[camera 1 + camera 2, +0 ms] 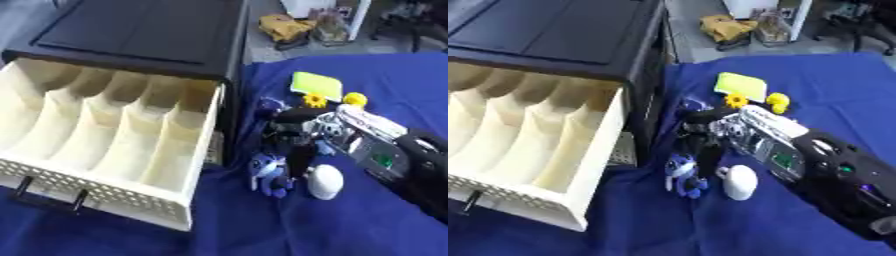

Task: Pick up objects from table and place into drawer.

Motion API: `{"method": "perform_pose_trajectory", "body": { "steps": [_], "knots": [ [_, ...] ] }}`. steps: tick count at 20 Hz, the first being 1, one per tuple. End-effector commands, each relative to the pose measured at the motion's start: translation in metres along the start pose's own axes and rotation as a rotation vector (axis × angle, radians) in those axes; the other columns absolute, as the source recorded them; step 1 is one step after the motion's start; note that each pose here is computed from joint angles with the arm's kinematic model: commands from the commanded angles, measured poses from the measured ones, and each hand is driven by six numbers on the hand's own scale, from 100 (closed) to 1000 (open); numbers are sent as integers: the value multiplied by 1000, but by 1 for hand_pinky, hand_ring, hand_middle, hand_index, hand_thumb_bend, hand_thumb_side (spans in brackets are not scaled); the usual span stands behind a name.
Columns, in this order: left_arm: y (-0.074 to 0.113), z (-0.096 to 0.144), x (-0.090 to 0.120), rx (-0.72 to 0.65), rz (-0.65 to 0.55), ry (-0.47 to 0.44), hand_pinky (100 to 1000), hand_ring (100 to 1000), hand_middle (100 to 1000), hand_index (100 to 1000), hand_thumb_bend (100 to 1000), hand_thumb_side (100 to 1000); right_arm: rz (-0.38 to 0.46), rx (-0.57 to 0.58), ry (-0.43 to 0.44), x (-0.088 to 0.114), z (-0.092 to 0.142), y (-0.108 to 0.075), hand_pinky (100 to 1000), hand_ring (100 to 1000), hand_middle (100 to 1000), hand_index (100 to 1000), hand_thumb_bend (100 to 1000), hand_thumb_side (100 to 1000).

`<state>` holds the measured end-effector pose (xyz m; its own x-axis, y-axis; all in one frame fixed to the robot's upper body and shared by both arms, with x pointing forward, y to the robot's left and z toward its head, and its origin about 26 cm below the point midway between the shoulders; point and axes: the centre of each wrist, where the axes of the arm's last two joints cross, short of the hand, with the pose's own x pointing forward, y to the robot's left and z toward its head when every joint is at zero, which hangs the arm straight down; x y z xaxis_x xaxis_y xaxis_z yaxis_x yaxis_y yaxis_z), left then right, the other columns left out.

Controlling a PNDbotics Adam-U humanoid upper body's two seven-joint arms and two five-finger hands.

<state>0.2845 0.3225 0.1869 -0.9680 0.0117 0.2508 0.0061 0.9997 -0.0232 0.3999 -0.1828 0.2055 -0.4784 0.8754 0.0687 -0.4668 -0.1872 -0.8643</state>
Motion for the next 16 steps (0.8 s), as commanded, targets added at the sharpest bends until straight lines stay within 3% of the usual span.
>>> {"method": "perform_pose_trajectory", "body": {
  "steps": [1, 9, 16],
  "knots": [
    [1, -7, 3, -8, -3, -22, 848, 907, 749, 890, 619, 1000, 10, -4, 12, -2, 3, -5, 650, 704, 472, 673, 677, 240],
    [1, -7, 3, -3, -1, -21, 845, 906, 747, 890, 616, 1000, 4, 33, 8, -3, -2, 1, 664, 718, 491, 700, 685, 260],
    [0, -6, 3, 0, 0, -18, 836, 891, 745, 888, 602, 1000, -7, 4, 4, -1, -7, 4, 649, 682, 427, 580, 659, 235]
  ]
}}
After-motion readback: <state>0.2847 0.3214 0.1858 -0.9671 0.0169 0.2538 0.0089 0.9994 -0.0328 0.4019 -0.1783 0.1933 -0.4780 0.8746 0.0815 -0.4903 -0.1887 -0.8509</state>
